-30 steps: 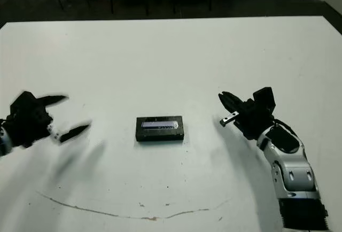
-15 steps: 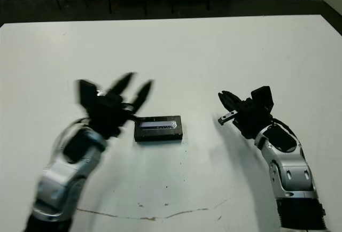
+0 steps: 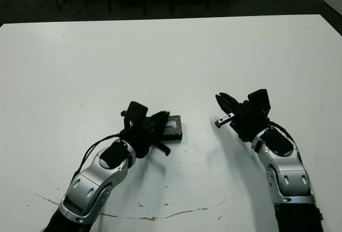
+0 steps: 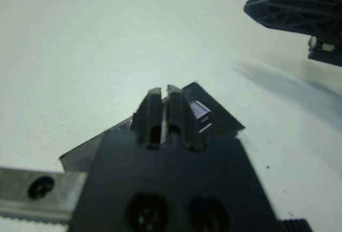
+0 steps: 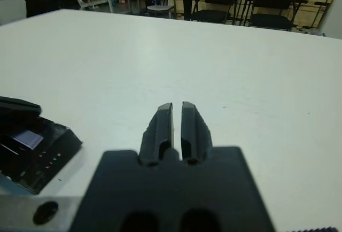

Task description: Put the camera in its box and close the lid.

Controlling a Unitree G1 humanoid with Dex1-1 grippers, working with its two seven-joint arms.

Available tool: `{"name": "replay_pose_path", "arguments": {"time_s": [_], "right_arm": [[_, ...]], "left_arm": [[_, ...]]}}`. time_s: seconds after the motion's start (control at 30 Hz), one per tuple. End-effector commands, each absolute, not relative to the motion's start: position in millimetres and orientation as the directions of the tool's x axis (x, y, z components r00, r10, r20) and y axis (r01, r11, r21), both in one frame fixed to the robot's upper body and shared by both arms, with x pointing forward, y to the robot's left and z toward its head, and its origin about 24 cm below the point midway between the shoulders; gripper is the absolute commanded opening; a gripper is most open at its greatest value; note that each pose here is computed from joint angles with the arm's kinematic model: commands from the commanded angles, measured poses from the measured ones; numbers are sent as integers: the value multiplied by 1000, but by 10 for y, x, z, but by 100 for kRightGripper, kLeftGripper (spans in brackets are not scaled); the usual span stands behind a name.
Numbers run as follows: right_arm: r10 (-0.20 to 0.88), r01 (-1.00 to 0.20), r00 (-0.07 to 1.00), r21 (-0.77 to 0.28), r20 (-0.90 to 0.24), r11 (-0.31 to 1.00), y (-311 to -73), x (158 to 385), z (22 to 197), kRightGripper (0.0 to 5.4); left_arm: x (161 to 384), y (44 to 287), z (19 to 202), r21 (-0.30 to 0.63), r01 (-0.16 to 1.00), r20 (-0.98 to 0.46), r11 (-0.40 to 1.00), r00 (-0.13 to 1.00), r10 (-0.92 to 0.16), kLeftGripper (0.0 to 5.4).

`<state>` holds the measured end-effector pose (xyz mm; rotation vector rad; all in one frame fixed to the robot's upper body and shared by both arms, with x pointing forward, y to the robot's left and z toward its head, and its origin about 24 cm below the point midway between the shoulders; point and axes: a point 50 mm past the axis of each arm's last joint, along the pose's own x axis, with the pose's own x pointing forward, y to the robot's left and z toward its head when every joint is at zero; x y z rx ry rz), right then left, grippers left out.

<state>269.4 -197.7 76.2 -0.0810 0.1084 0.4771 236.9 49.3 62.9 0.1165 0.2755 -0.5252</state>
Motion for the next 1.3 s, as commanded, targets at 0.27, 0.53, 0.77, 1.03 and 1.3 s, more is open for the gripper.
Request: {"name": "replay_pose_path", "arguments": {"time_s": [0.27,0.53,0.77,1.03,1.3], "right_arm": [[440,-450,883,-31,-160,892,-2019,2666,728,0],[456,-459,877,14,-152,888,-2003,2618,723,0],[443,-447,889,-5,-112,895,-1971,2517,741,0],[394,-396,918,-39,-53,918,-1903,2425,776,0],[357,-354,934,-97,14,930,-1858,2379,799,0]], "left_arm": [[2260,795,152,27,406,-544,914,773,-327,2],[2182,922,293,-50,427,-455,903,795,-401,2],[2105,1261,750,151,456,-172,877,886,-431,2],[1986,1709,1215,209,275,159,938,937,-310,2],[2090,2141,1200,151,15,304,988,951,-61,2]]}}
